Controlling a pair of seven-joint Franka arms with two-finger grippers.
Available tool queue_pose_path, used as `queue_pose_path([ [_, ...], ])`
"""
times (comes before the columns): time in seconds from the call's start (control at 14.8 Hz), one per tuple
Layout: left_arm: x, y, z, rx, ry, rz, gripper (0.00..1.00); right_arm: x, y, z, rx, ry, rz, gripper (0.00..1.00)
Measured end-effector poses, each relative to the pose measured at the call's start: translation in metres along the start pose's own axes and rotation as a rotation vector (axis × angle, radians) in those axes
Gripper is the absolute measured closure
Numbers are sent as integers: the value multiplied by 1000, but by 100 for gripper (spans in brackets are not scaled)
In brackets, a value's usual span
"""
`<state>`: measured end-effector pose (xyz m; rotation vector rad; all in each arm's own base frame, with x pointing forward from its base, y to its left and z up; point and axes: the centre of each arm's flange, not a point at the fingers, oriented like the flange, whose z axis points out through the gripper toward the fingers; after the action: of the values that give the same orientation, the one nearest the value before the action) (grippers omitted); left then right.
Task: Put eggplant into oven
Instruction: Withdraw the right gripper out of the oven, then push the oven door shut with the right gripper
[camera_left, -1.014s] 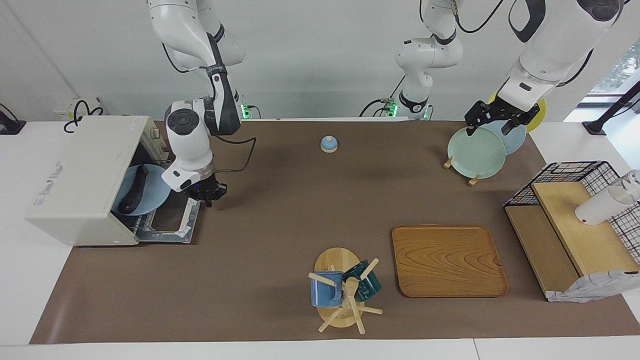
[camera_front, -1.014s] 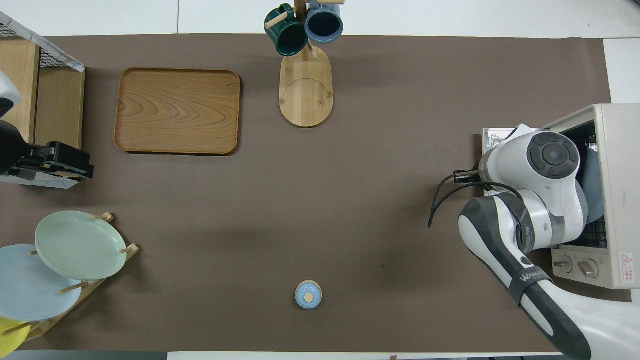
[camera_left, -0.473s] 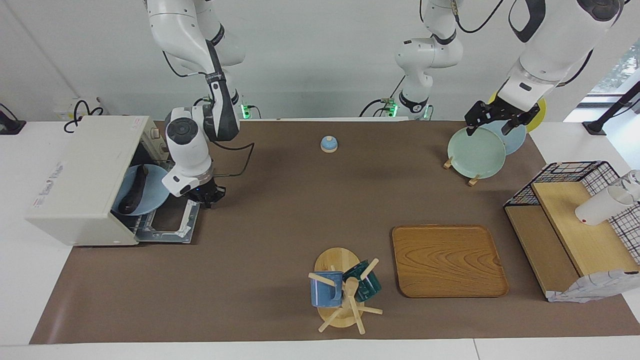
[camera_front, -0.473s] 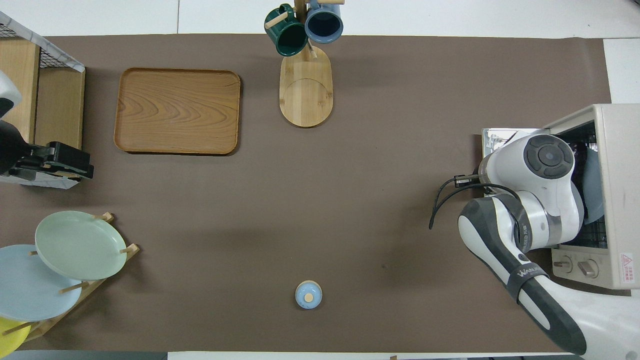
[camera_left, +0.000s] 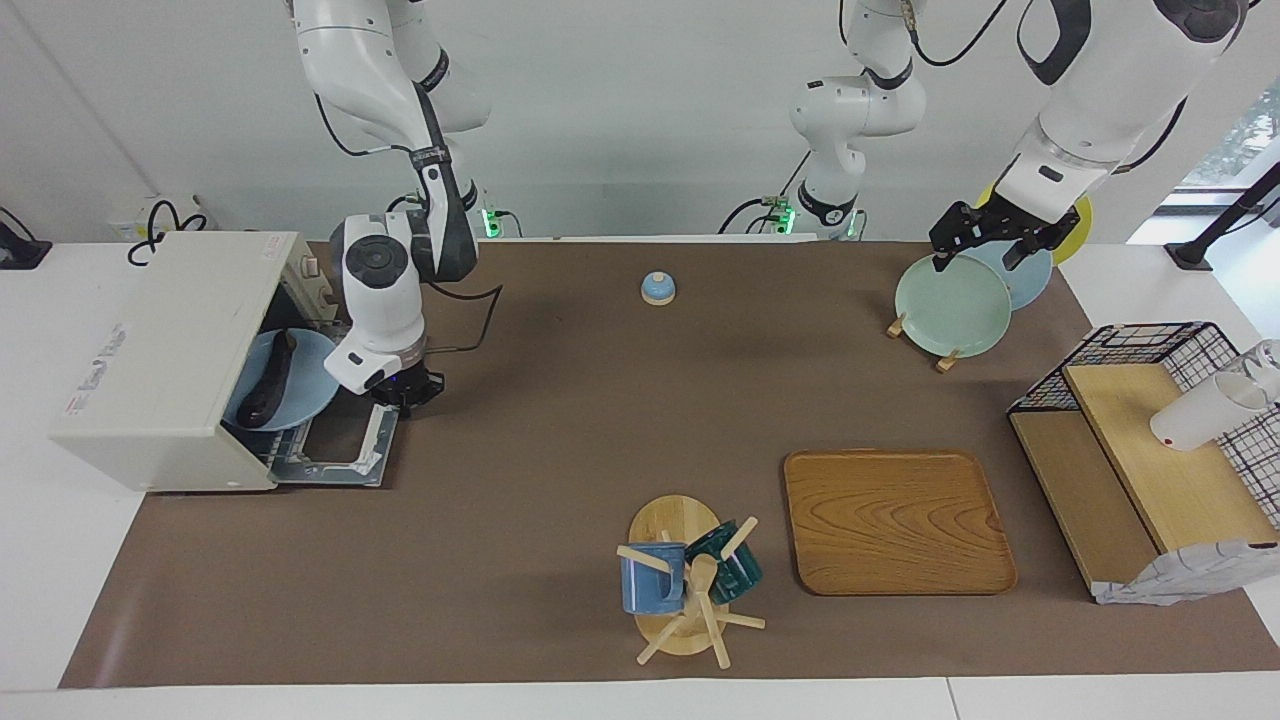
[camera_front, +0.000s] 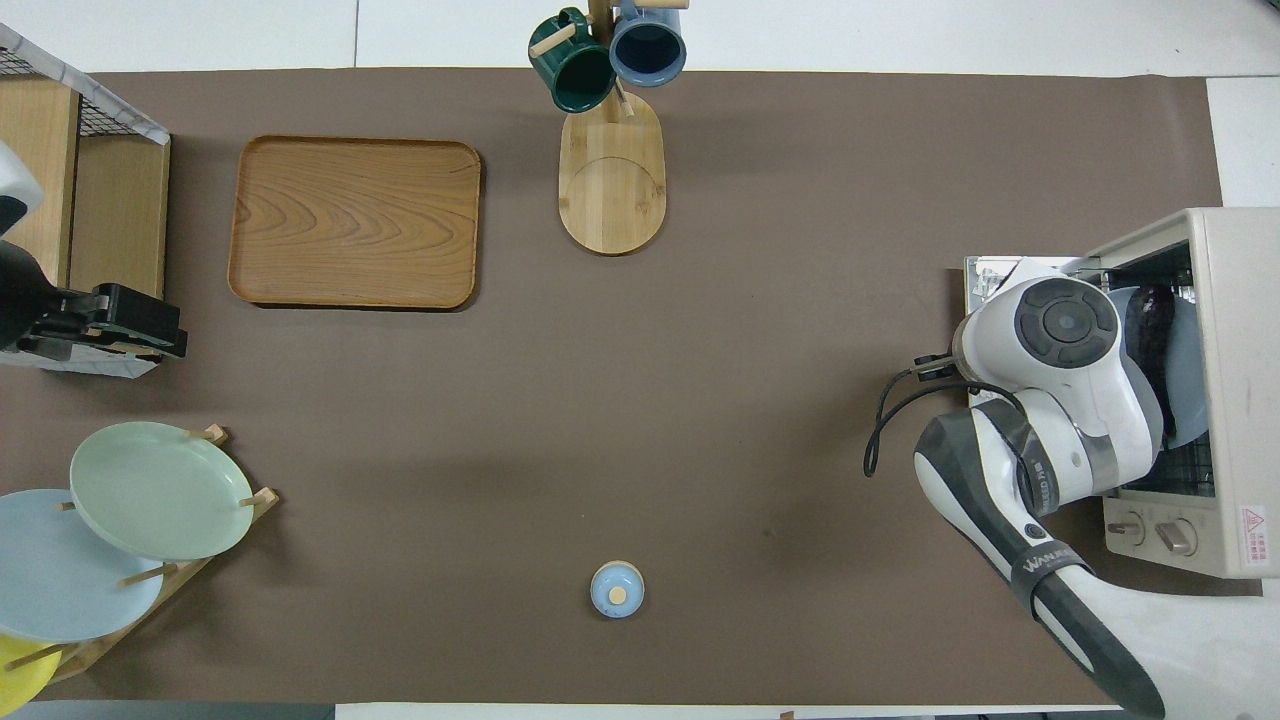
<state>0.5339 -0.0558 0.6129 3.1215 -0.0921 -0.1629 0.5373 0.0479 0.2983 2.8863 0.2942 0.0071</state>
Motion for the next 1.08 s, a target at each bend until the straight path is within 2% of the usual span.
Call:
queue_pose_path([
  [0.2, 0, 0, 0, 0, 0, 0, 0, 2, -5, -4, -41, -7, -87, 99],
  [0.41, 0, 0, 0, 0, 0, 0, 0, 16, 3, -30, -62, -27, -176, 99],
  [0.74, 0, 0, 0, 0, 0, 0, 0, 23, 40, -77, -68, -27, -157, 99],
  [1.08, 0, 0, 0, 0, 0, 0, 0, 23, 96, -118, -85, -71, -174, 99],
])
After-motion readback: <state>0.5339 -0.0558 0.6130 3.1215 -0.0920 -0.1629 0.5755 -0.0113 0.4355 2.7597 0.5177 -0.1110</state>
